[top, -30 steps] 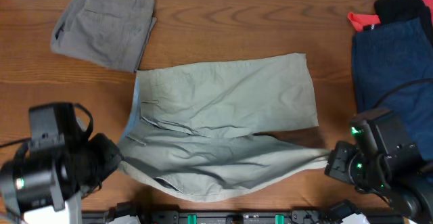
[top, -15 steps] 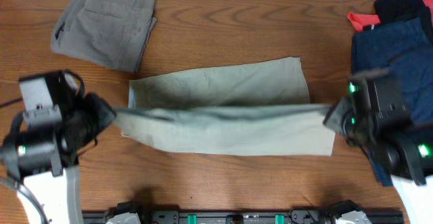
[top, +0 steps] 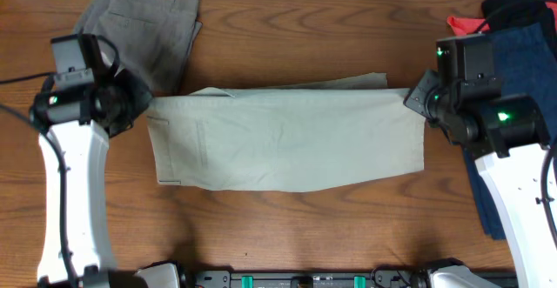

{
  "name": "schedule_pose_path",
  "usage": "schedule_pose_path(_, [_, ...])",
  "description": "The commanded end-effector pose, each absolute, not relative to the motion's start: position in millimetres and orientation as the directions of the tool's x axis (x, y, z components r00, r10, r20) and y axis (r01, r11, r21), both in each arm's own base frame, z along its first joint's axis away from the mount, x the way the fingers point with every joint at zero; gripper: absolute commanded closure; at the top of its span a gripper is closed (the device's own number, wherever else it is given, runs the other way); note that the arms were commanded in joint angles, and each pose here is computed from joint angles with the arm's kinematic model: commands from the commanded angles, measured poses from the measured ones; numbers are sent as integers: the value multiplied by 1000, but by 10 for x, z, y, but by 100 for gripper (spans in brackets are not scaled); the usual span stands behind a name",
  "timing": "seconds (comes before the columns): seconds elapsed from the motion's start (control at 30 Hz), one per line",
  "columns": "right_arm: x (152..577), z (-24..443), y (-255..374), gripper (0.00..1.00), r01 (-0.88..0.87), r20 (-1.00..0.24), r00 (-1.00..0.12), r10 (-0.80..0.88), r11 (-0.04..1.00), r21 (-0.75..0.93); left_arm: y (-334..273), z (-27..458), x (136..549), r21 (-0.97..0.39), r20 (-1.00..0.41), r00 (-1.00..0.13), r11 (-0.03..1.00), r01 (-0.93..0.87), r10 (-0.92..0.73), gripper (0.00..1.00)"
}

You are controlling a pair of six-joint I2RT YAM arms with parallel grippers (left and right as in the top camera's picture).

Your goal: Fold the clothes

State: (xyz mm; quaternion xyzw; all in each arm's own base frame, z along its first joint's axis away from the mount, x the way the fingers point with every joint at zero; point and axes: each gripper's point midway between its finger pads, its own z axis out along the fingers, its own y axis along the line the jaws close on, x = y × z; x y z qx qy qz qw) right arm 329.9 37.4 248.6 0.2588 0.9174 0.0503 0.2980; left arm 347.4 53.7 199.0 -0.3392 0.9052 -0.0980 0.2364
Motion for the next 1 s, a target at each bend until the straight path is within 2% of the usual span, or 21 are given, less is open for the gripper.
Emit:
schedule_pose_path(0.0, [3452,2487,211,99,453,-569,-673,473,871,189,642,1941,3648,-323,-387,-641,749,-579,-663,94])
schedule_pose_path(0.4, [3886,2099,249,99,462,-559,-691,457,875,145,674,1717,4071,-353,-414,-617,743,-569,-670,94])
schedule_pose_path(0.63, [4109,1936,278,99,452,-570,-692,443,881,137,366,1645,4310,-368,-444,-653,789,-493,-614,93])
schedule_pose_path(0.9, [4316,1619,270,99,465,-563,-704,434,880,96,164,1301,4531,-353,-430,-693,814,-462,-580,92])
schedule_pose_path(0.97, [4354,1505,262,98,470,-553,-713,432,879,81,177,1208,4567,-346,-424,-695,813,-468,-580,89])
